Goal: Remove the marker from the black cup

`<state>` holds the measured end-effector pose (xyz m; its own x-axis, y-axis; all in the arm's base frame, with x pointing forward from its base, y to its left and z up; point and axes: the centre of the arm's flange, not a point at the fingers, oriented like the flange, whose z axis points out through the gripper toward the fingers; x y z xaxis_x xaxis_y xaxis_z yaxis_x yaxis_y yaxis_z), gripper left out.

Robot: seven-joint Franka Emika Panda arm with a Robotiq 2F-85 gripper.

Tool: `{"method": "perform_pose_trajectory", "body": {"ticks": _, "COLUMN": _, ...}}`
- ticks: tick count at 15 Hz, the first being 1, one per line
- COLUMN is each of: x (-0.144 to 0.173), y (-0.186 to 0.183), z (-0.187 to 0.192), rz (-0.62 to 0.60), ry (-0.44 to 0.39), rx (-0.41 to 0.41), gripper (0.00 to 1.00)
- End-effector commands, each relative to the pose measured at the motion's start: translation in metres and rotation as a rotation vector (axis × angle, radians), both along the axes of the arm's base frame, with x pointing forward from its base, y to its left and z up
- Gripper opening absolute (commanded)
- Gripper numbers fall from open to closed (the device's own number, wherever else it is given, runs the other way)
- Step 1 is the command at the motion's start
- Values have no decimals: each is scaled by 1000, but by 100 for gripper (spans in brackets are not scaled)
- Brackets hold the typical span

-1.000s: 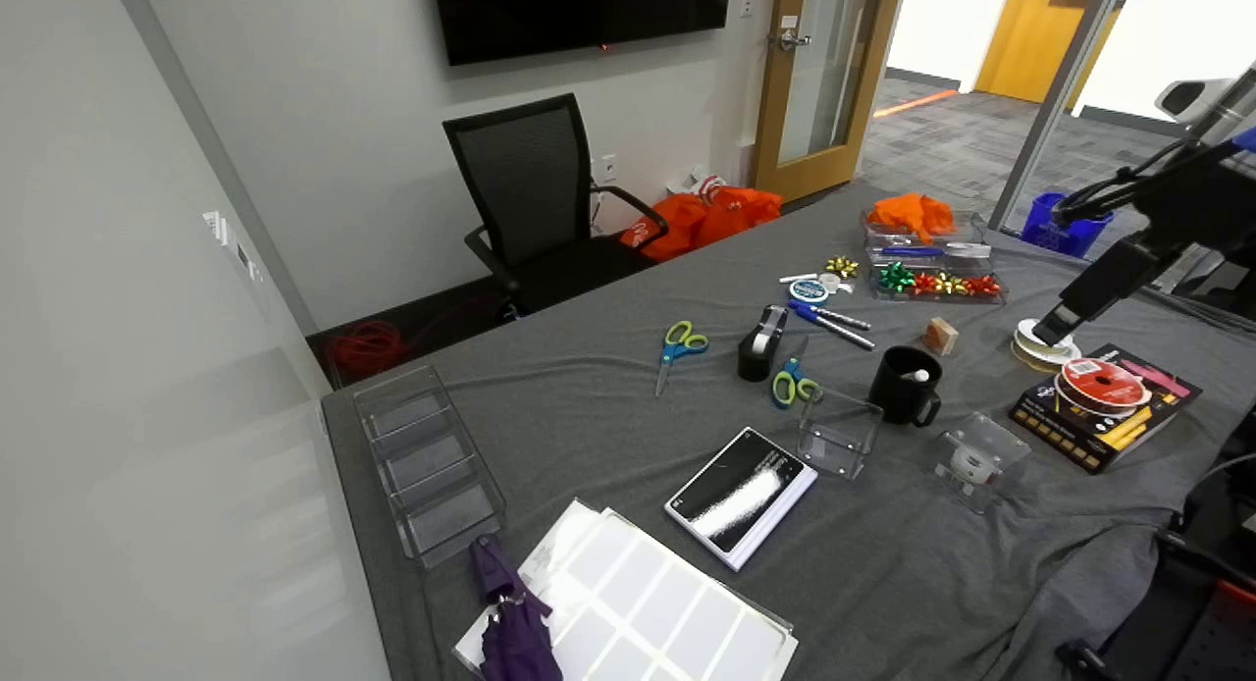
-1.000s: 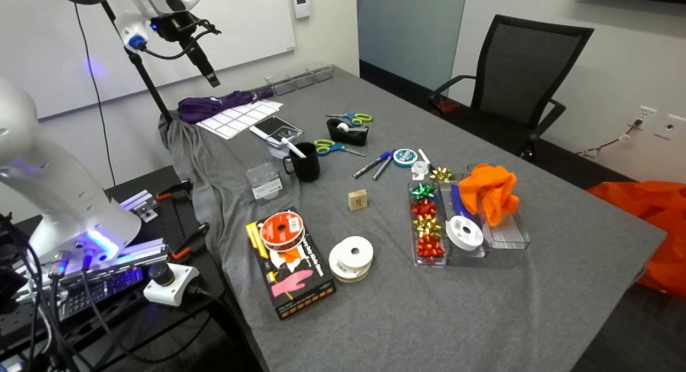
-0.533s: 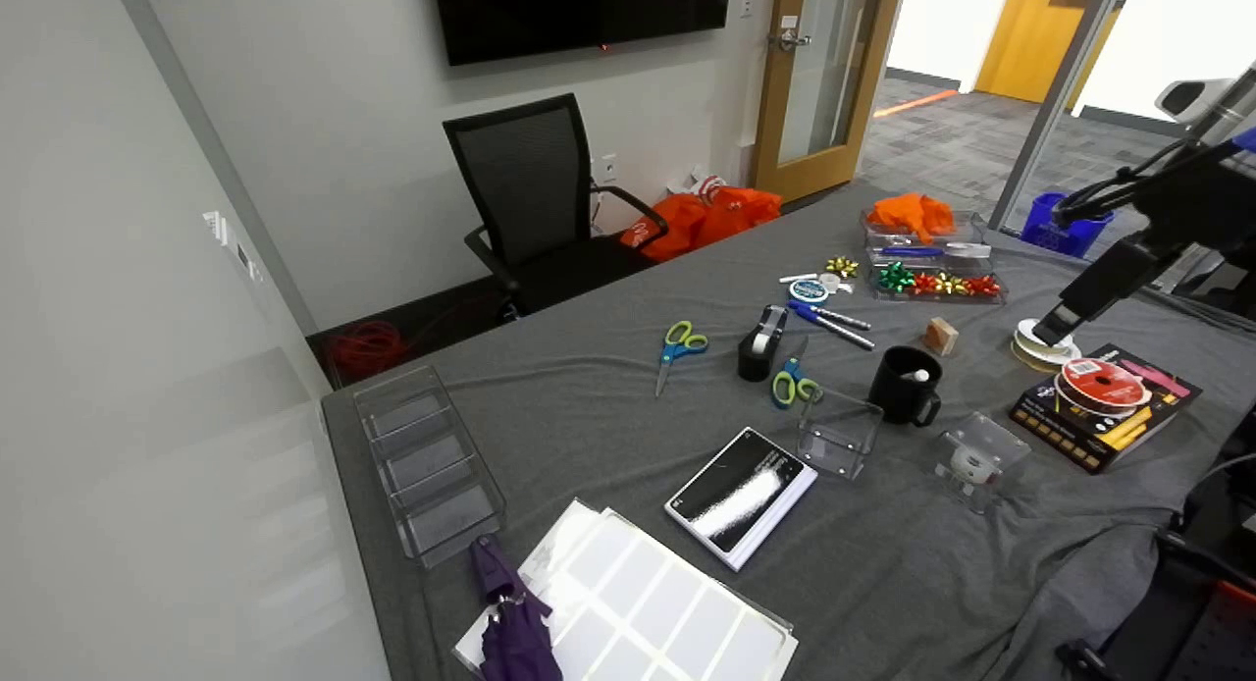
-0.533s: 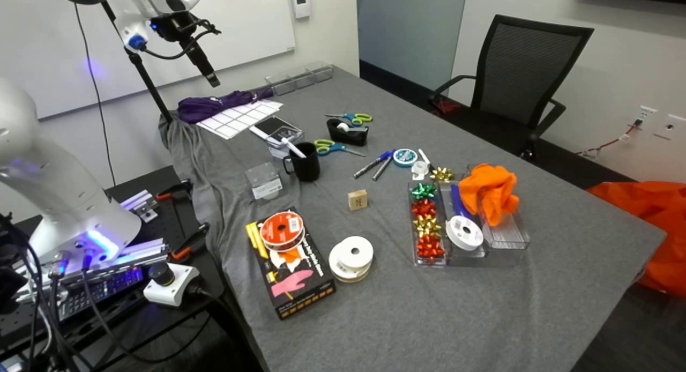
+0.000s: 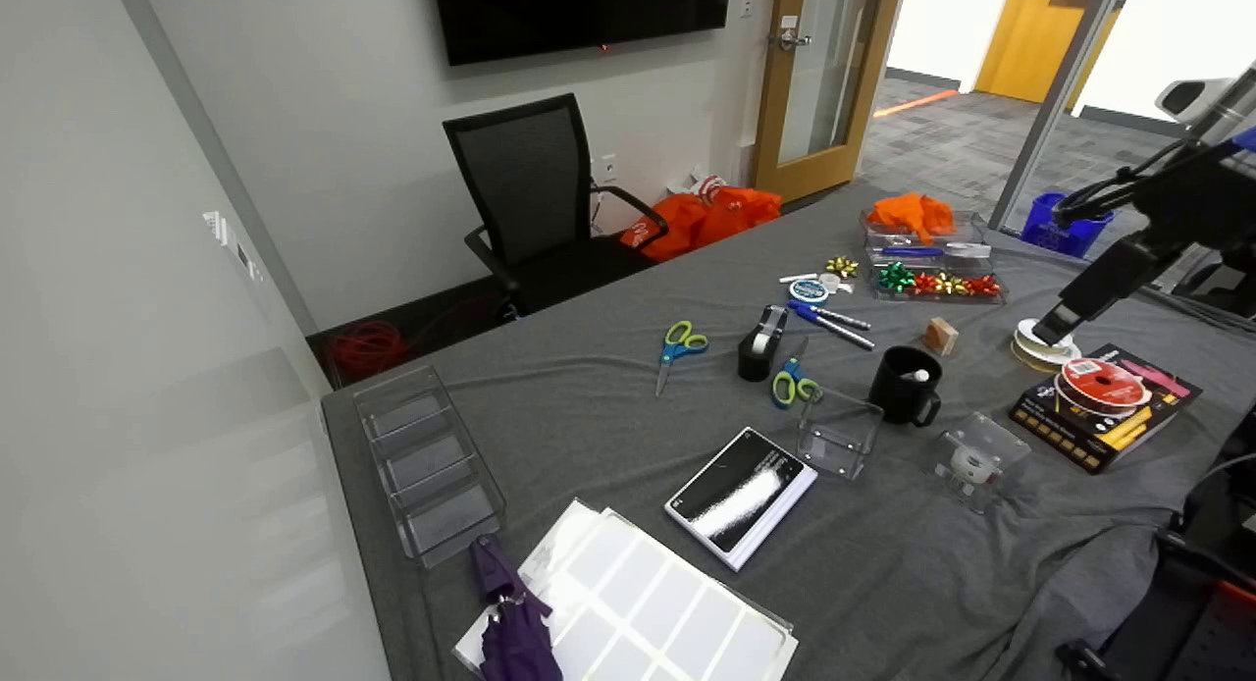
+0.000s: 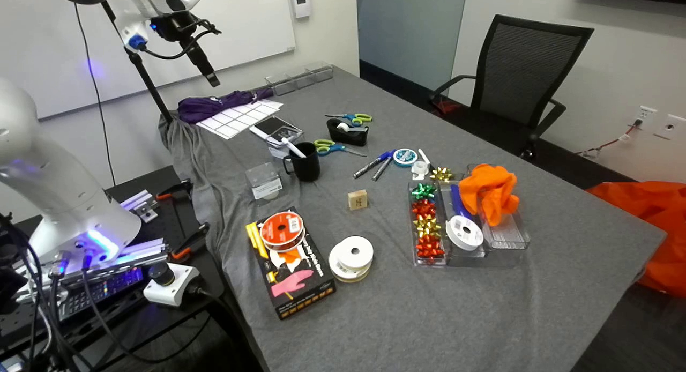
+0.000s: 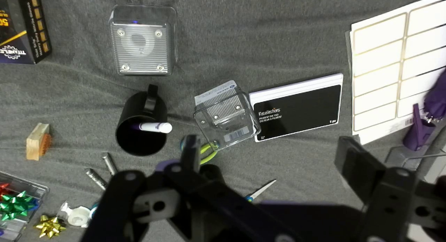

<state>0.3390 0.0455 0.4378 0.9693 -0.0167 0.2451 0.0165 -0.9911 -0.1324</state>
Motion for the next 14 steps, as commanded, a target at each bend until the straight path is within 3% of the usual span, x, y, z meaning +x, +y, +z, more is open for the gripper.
{"method": "perform_pose_trajectory", "body": {"ticks": 1, "x": 16, "y": -1, "z": -1, "rz": -87, "ry": 13, "rx": -5, "gripper": 100}}
{"method": "perform_pose_trajectory", "body": {"ticks": 8, "x": 54, "y": -24, "z": -33, "rz": -393, "ry": 40, "rx": -35, "gripper": 100}}
{"method": "perform_pose_trajectory", "body": {"ticks": 14, "x": 82, "y": -23, "z": -73, "rz": -559, "ry": 98, "rx": -32, "gripper": 100}}
